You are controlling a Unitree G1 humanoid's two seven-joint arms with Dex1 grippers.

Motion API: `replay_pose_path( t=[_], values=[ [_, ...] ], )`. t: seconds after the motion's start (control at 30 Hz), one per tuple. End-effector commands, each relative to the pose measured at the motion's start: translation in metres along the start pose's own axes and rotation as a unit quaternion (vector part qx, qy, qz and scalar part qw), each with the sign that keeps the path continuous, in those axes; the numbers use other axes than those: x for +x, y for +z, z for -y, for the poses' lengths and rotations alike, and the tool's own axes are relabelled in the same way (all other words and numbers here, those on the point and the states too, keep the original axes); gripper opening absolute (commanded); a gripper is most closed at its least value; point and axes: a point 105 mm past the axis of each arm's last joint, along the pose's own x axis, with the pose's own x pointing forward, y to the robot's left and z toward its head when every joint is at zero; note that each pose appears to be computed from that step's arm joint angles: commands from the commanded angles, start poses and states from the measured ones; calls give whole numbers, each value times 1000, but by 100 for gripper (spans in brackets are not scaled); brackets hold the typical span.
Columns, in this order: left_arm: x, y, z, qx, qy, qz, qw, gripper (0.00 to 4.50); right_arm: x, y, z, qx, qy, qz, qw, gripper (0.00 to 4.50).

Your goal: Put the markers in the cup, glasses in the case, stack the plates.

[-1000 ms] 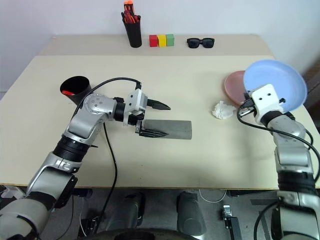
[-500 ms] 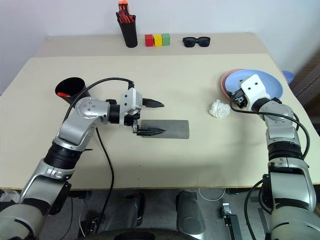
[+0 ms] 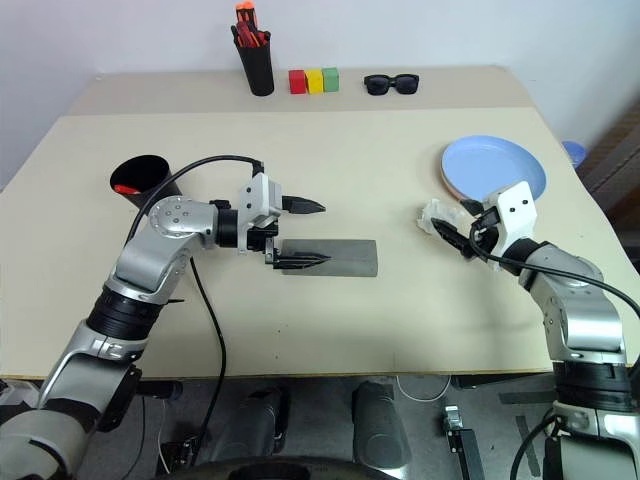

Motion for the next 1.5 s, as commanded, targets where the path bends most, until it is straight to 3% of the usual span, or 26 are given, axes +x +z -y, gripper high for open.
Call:
replay_pose_path(
  t=[0.03,0.37,0.47,0.63,0.8,0.9,1.07,1.2,1.33,1.5],
  values=[
    [-5,13,-6,18,9,14,1000,450,4,4,-1,-2,-5,13,1000,329],
    [-20,9,-7,17,39,-5,999,450,42,-36,10,-45,-32,-33,998,329],
    [-24,8,-7,17,49,-11,999,450,51,-37,18,-63,-47,-33,996,240],
    [-27,6,-6,13,56,-14,998,450,53,-18,23,-89,-63,2,994,4],
    [-27,6,-6,9,62,-12,998,450,44,29,29,-85,-92,94,988,4],
    [-27,6,-6,9,64,-10,998,450,40,55,47,-85,-132,127,979,4],
    [-24,8,-9,10,73,-4,997,450,44,55,86,-98,-184,100,973,4],
    [-26,6,-12,12,93,-3,996,450,50,47,97,-110,-191,74,973,149],
    [-29,6,-19,19,125,2,992,450,51,52,102,-115,-203,83,969,352],
    [-36,8,-29,31,200,46,978,450,43,60,103,-122,-210,114,963,352]
  ],
)
